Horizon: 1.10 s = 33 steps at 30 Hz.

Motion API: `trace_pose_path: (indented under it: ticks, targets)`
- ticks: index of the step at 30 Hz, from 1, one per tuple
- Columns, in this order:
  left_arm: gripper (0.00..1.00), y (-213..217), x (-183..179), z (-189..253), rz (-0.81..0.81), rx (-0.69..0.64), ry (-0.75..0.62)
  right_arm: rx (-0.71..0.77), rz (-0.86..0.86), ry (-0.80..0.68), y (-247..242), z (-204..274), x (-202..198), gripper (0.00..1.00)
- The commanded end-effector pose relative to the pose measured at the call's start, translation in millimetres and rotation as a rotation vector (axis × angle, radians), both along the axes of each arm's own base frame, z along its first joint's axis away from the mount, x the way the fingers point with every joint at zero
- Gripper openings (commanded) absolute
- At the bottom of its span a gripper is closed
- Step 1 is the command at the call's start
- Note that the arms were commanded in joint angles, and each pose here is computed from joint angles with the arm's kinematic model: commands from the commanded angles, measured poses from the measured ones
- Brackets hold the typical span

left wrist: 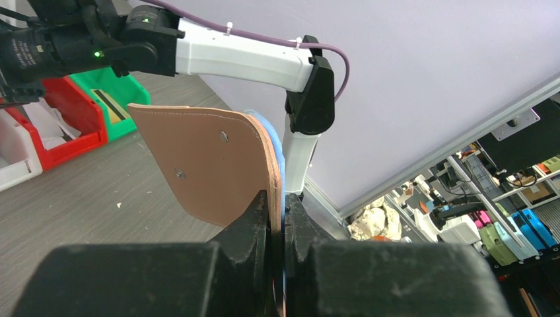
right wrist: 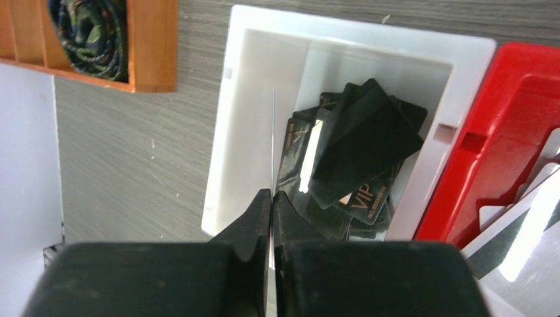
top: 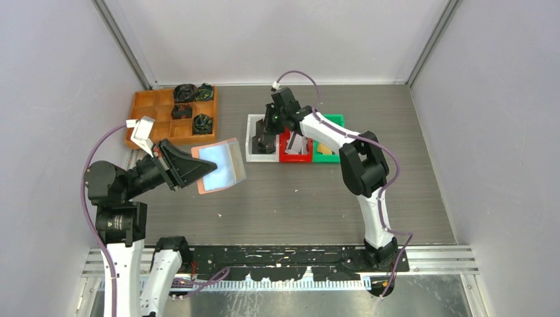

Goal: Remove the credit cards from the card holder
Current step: Place the credit card in the storage box.

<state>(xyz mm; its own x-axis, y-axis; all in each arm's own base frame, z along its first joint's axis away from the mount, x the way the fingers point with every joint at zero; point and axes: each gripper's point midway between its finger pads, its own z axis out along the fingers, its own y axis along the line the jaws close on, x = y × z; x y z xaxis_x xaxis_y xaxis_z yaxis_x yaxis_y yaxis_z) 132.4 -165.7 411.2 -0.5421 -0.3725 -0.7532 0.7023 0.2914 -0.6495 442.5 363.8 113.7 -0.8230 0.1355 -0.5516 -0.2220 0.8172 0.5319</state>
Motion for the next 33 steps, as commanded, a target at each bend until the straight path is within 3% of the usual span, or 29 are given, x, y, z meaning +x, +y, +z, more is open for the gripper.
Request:
trace_pose_path:
  ticks: [1, 6, 14, 18, 24, 28, 33]
  targets:
    - [0.0, 1, -3, 21, 0.009, 0.009, -0.11, -0.032, -0.019, -0.051, 3, 9, 15, 0.14]
    - [0.0, 0, -5, 25, -0.002, 0.011, -0.123, -0.059, -0.029, -0.093, 2, 18, 16, 0.35]
    - [0.0, -1, -9, 28, -0.009, 0.014, -0.137, -0.011, -0.03, -0.211, 1, 89, -1, 0.46]
    - [0.0, -1, -13, 30, -0.016, 0.01, -0.143, 0.234, 0.054, -0.244, 9, 161, -44, 0.62]
    - [0.0, -2, -17, 34, -0.026, 0.0, -0.152, 0.8, 0.249, -0.25, 2, 261, -152, 0.86]
    - [0.0, -3, -22, 39, -0.038, -0.008, -0.173, 1.082, 0.378, -0.224, -5, 286, -218, 0.93]
    - [0.0, -3, -22, 39, -0.045, -0.006, -0.174, 1.288, 0.486, -0.208, -4, 306, -267, 0.99]
